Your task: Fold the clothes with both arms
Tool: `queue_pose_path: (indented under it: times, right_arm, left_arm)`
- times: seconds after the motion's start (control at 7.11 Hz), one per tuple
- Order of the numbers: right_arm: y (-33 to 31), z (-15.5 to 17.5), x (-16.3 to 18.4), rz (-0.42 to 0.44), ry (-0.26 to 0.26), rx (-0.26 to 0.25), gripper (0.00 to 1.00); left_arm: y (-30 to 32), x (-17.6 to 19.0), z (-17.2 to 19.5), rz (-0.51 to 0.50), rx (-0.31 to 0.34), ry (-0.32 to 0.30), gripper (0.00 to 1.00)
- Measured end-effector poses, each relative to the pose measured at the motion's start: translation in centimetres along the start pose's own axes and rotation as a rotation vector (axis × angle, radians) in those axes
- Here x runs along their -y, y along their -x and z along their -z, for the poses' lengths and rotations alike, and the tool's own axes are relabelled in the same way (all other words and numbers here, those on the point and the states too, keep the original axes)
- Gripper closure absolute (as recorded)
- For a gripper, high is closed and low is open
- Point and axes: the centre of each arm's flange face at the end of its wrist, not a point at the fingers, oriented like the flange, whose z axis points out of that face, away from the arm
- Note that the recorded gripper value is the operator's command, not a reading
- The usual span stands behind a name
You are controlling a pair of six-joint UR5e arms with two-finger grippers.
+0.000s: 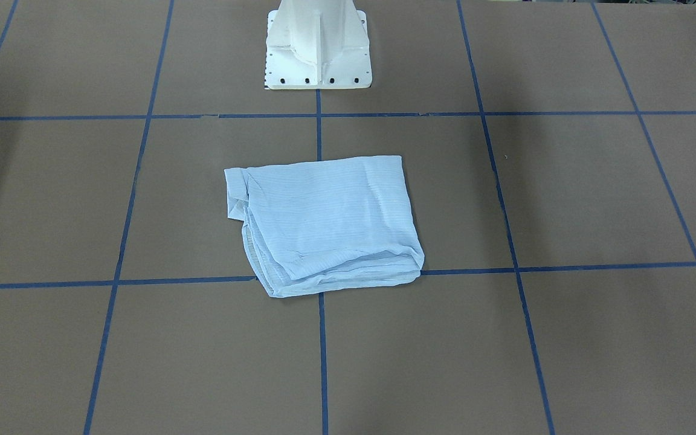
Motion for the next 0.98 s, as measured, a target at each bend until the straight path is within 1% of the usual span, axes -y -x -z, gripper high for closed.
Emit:
queue_pose_path:
  times: [0.28,0.7,0.98]
  right_arm:
    - [-0.06,-0.02,-0.01,0.0,0.001,-0.004,0.0]
    - [-0.52,-0.2,-0.23,-0.003,0.007,-0.031,0.0]
    - [-0.59,-0.16,-0.2,-0.002,0.007,-0.038,0.0]
  left_arm:
    - [0.01,0.02,-0.02,0.0,0.0,0.0,0.01]
    - [-0.12,0.13,0.12,-0.003,0.001,-0.003,0.01]
    - [-0.13,0.19,0.12,-0.004,0.001,-0.004,0.01]
